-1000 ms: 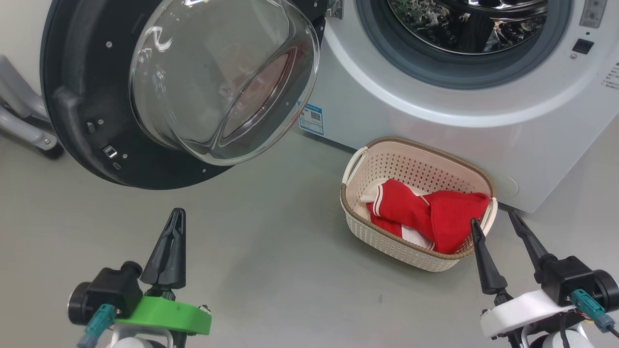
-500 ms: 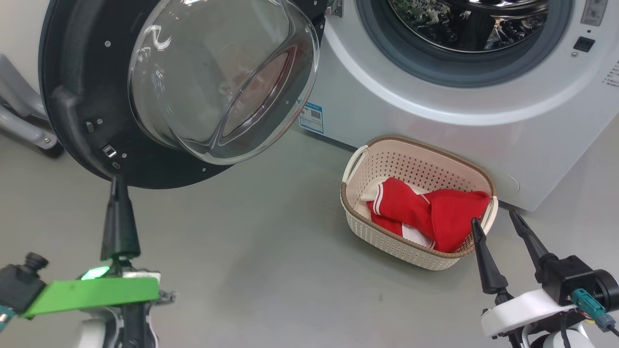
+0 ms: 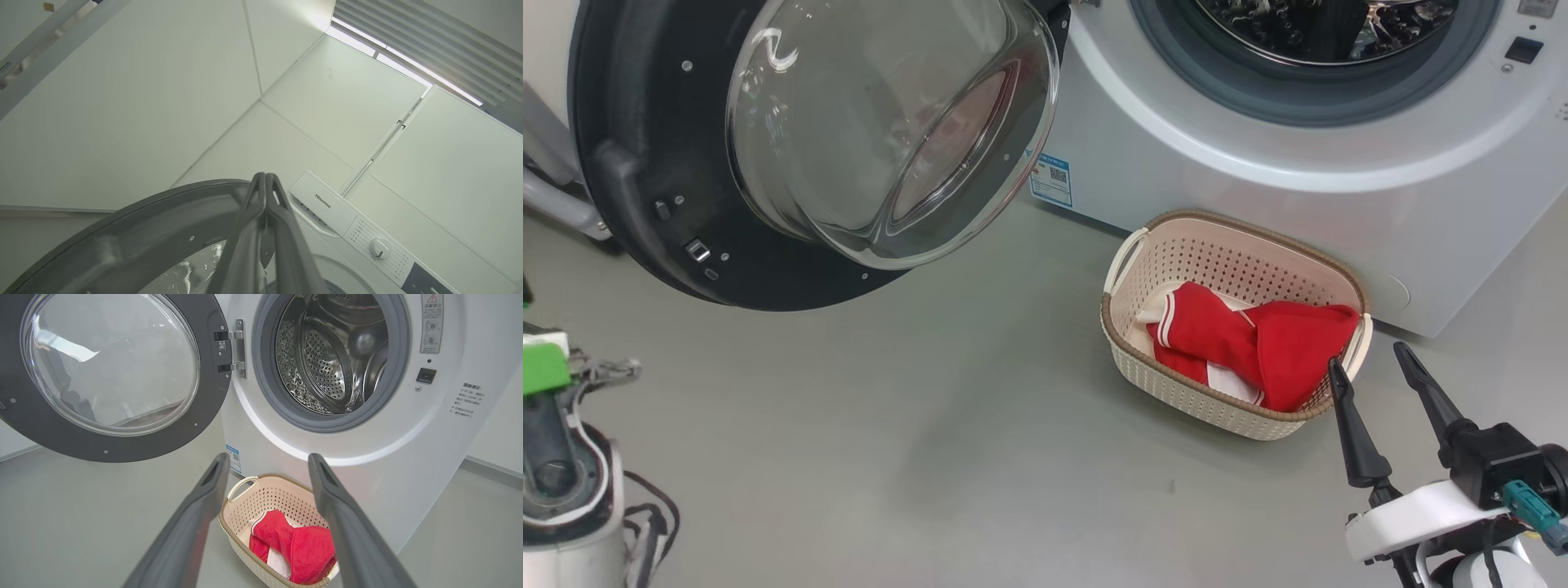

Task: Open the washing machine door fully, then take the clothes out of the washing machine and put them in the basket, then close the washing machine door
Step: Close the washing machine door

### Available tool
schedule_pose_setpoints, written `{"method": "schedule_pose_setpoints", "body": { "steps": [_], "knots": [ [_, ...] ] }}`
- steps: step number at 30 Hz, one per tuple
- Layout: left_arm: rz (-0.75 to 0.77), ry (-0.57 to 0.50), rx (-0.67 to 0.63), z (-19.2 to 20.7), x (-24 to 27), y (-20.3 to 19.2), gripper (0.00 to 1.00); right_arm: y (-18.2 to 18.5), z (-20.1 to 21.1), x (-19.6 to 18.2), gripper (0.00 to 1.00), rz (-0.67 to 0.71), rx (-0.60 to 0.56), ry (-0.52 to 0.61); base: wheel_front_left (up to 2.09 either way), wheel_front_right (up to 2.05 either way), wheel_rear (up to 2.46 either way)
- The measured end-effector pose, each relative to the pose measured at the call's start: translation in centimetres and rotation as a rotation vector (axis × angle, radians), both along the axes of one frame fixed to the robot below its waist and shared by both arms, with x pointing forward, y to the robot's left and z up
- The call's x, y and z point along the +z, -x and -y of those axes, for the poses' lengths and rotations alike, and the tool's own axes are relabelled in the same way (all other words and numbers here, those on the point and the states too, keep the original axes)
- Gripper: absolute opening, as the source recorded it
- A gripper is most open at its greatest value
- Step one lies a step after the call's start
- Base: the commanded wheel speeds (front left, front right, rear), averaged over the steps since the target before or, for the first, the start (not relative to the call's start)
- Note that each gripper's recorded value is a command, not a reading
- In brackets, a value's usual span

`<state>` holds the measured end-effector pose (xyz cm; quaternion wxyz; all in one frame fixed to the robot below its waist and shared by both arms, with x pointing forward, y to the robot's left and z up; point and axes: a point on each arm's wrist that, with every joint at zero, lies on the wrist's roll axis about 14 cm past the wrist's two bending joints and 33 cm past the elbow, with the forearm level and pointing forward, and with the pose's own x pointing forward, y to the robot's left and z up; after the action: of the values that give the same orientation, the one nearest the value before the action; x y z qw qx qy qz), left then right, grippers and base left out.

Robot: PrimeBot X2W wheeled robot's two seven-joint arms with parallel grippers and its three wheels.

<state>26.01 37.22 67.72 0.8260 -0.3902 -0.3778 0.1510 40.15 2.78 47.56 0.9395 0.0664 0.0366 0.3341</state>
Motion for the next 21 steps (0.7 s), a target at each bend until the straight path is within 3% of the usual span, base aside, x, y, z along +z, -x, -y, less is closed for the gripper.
{"method": "schedule_pose_setpoints", "body": {
  "steps": [9,21],
  "knots": [
    [0.024,0.132,-0.015,-4.6,0.0,-1.5,0.00,-0.6,0.4,-0.7,1.00,-0.016,-0.001,0.013,0.00,0.00,0.00],
    [-0.207,0.316,-0.052,-8.8,-5.1,-5.7,0.00,-1.8,2.0,-1.9,1.00,-0.042,-0.027,0.030,0.00,0.00,0.00]
  ]
}}
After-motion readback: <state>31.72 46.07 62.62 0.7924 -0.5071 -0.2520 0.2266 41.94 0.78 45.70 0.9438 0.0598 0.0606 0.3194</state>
